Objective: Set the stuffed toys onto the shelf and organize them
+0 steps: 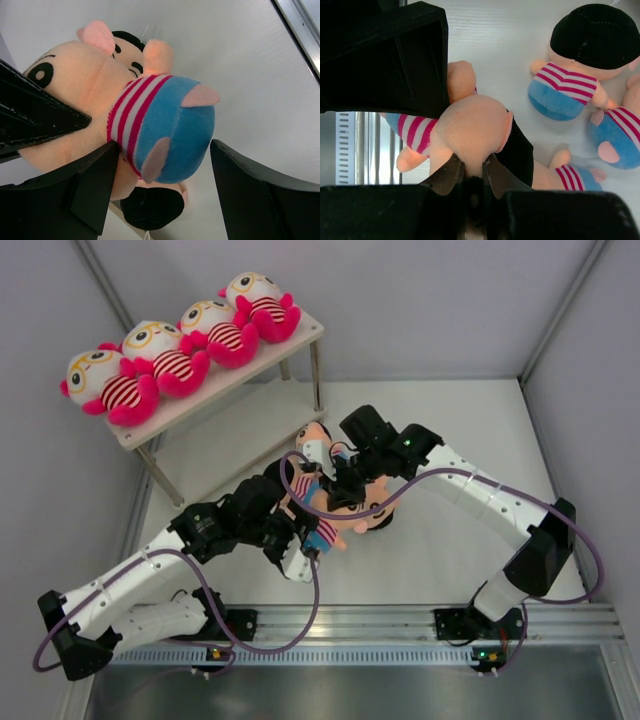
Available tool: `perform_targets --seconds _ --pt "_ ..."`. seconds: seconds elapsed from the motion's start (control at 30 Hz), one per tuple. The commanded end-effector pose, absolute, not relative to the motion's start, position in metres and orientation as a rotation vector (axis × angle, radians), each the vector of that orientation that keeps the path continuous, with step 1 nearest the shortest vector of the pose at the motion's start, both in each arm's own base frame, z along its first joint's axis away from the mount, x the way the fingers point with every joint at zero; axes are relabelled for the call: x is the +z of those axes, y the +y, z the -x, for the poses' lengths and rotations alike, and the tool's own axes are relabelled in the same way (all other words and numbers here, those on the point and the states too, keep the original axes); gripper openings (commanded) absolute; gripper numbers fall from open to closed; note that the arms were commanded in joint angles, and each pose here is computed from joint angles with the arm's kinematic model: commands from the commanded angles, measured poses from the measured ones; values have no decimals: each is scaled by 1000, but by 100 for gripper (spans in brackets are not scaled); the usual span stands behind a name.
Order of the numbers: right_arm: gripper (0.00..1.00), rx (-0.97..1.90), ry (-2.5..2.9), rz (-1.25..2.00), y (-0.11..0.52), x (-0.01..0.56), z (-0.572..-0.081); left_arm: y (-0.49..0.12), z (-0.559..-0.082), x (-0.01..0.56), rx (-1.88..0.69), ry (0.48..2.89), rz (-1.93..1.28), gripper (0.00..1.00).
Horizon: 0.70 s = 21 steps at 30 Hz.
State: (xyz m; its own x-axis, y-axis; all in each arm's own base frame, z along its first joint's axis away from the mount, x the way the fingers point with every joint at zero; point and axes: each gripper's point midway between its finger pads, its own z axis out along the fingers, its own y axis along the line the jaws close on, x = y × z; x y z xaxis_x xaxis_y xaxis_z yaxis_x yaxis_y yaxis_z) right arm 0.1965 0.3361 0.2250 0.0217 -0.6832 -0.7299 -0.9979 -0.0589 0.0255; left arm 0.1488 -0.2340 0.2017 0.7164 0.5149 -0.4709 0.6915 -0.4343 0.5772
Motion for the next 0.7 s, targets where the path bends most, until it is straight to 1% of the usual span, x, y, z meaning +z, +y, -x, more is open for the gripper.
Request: perform_targets --seconds 0.0,0.03,0.1,0.13,0.17,0.2,0.23,0.27,0.3,0.37,0.4,0.47,0.5,0.53,0.57,0.6,0.67 --pt "0 899 1508 1771 358 265 -191 -254 -157 232 -271 794 -2054 79" --pt "0 902 1500 1768 359 267 -190 -254 -157 229 -274 803 -2058 79" --pt "0 909 1484 1761 359 272 -190 -254 -158 225 -266 803 -2070 75" --pt "0 920 1474 1761 359 274 -187 -254 -157 224 -269 800 -2074 65" --pt "0 919 1464 1755 359 277 -187 -254 -156 222 -277 797 -2078 57" --pt "0 920 1454 1749 360 278 -188 -256 -153 221 -301 789 -2082 47" --pt "0 922 1448 1746 361 280 -187 -257 -152 220 -313 791 -2083 8" --pt "0 923 1442 1739 361 281 -188 -258 -152 220 -320 800 -2080 0" --pt "0 916 1431 1723 363 282 -191 -257 -154 218 -325 839 -2073 0" --pt "13 930 1453 1671 365 285 -194 -256 -161 215 -313 929 -2055 0" --pt "24 928 1486 1632 361 279 -202 -258 -169 219 -317 1024 -1980 0" --pt "49 903 1532 1460 362 289 -225 -254 -195 221 -207 1156 -1866 0" --pt "57 878 1576 1373 354 287 -245 -258 -210 228 -176 1204 -1749 0" --pt "68 878 1632 1243 351 285 -262 -257 -220 232 -135 1232 -1684 0" --pt "70 879 1664 1164 344 287 -273 -248 -238 236 -39 1283 -1606 0" --pt "71 865 1736 1054 326 277 -294 -248 -248 241 -21 1317 -1529 0" --pt "72 916 1792 827 308 287 -317 -240 -279 257 115 1371 -1361 0"
